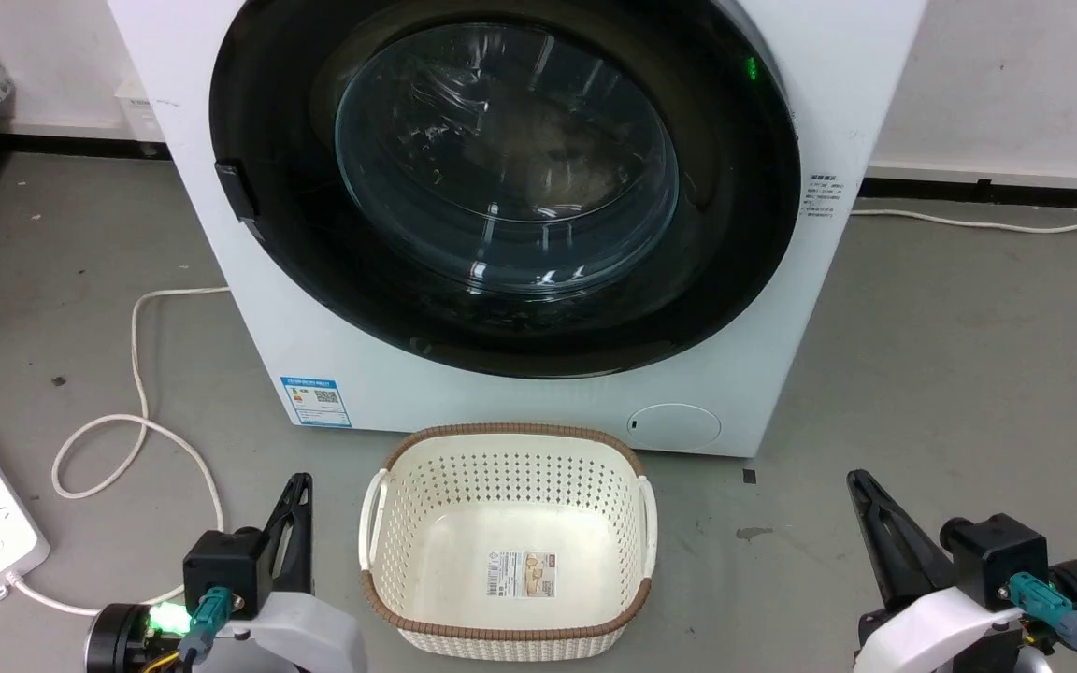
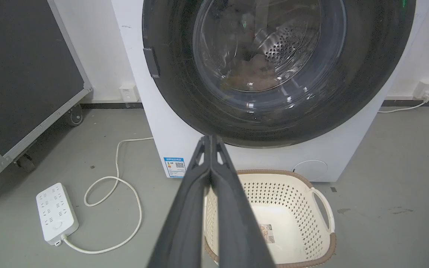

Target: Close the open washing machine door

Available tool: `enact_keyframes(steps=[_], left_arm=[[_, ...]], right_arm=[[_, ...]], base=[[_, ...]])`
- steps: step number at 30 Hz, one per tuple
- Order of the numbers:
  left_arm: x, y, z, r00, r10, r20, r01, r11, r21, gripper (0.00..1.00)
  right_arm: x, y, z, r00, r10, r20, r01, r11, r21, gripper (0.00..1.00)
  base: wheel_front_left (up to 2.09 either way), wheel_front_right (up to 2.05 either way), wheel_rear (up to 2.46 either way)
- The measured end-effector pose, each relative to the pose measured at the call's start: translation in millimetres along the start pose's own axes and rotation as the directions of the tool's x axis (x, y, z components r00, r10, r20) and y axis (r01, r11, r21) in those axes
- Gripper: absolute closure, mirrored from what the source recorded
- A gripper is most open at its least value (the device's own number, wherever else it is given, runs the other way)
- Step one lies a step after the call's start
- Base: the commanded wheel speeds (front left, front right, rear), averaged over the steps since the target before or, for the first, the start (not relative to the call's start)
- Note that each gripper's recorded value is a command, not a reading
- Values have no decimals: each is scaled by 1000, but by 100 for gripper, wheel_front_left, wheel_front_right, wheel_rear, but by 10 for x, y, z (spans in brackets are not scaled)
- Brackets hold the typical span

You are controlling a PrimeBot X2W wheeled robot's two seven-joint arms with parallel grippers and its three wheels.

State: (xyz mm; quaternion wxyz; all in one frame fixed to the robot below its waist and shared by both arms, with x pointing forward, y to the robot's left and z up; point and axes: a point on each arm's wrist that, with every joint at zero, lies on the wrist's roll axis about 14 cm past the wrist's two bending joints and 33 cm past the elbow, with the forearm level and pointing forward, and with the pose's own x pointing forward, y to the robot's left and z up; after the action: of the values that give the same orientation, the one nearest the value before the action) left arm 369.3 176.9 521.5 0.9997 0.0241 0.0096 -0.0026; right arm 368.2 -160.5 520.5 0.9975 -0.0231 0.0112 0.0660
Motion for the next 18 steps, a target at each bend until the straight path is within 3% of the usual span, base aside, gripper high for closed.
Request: enact_keyframes(steps=[18], left_arm=[[1,6,2,1000,2,1,-2,1000,0,100]], right_arm=[[0,-1,3,1000,0,1,0,1000,-2,100]], base=[[0,0,0]])
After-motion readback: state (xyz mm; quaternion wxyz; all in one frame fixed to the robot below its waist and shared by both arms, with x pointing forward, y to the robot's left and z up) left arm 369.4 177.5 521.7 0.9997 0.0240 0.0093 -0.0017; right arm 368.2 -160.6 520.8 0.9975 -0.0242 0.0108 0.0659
